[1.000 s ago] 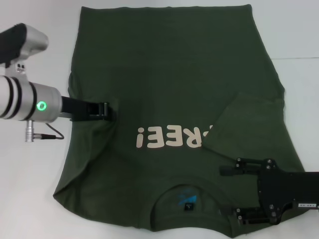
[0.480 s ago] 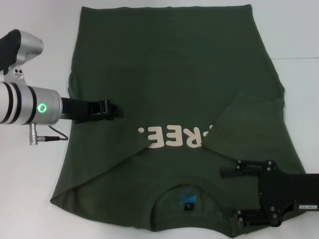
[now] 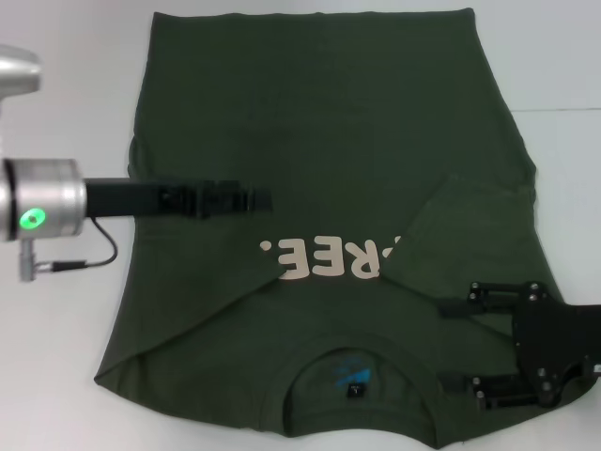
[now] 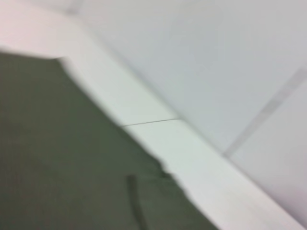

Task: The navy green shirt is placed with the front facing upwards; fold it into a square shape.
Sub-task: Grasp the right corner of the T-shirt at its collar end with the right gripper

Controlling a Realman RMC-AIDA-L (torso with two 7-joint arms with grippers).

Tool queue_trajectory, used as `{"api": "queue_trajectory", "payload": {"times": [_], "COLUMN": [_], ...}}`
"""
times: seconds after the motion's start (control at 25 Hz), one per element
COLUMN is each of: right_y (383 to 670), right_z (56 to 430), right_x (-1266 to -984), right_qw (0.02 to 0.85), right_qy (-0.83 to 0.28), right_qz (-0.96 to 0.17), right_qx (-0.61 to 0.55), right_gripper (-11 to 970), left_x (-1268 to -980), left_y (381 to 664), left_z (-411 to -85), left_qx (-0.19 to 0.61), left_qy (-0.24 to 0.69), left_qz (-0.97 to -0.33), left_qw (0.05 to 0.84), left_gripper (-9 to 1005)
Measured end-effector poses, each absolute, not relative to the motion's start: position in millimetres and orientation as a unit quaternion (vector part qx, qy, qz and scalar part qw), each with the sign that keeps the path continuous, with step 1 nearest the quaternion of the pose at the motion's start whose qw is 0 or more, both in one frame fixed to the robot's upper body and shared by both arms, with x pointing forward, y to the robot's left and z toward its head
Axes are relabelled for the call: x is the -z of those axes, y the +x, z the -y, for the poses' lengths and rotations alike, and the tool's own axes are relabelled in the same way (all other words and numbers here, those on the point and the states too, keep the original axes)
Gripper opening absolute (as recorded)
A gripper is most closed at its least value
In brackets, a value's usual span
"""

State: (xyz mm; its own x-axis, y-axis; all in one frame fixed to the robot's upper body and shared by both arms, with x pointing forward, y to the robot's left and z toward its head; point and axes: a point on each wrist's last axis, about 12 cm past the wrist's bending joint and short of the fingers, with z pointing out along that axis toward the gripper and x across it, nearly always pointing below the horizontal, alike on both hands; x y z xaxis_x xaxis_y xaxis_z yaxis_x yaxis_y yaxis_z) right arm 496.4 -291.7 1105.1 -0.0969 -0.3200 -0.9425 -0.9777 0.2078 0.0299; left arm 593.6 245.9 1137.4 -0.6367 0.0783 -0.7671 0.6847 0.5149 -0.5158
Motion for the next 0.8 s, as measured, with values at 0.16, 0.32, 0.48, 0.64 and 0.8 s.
{"api": "queue_trajectory", "payload": {"times": [0.16, 0.32, 0.48, 0.64, 0.8], "right_y": [497.0, 497.1, 500.0, 509.9, 522.4], "right_z": [289.1, 287.4, 289.7, 296.1, 306.4], "right_x": [-1123.3, -1137.0, -1149.0, -1164.2, -1180.8], "right_qw": [0.401, 0.359, 0.326, 0.322, 0.32], "right_qy": [-0.504, -0.499, -0.484, -0.432, -0.363], "right_qz": [-0.665, -0.697, -0.738, -0.787, -0.837], "right_qx": [-0.378, -0.37, -0.339, -0.301, -0.257], "right_gripper": [805, 805, 806, 806, 772], "left_x": [-1140.6, -1134.4, -1124.3, -1118.2, -1114.4], "left_y": [571.4, 550.6, 537.1, 532.1, 531.6], "left_z": [-252.2, -253.1, -252.2, -251.8, -249.2], "left_qx": [0.452, 0.467, 0.481, 0.48, 0.481], "left_qy": [0.347, 0.423, 0.448, 0.447, 0.443], "left_qz": [-0.74, -0.705, -0.686, -0.681, -0.682], "left_qw": [0.358, 0.326, 0.313, 0.325, 0.328], "left_gripper": [683, 841, 930, 951, 950]}}
